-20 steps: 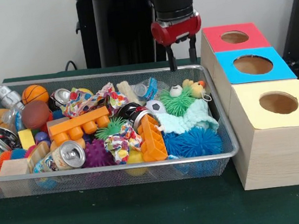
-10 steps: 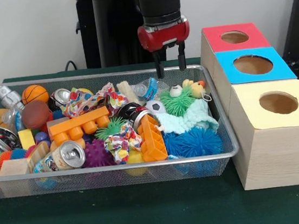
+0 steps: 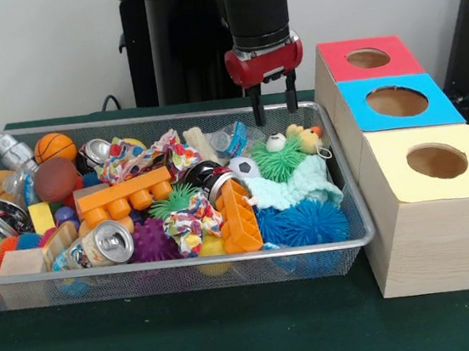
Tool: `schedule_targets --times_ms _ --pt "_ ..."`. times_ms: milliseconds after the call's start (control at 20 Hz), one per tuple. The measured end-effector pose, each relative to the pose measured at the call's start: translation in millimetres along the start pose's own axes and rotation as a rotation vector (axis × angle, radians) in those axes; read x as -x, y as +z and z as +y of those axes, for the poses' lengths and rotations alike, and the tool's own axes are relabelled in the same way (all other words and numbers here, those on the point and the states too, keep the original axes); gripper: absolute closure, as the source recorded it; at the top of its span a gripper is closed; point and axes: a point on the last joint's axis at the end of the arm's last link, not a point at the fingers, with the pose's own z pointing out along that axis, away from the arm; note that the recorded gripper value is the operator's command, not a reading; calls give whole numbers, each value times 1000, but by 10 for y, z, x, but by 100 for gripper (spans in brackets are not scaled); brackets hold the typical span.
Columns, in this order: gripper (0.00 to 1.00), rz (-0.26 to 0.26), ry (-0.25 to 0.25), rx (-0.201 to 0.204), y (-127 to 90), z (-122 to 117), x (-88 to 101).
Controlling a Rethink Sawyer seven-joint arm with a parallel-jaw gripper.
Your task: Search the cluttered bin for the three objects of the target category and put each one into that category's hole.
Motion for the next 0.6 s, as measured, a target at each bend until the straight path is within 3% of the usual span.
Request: schedule_targets --times_ms 600 --pt "0 30 -3 56 195 148 -128"
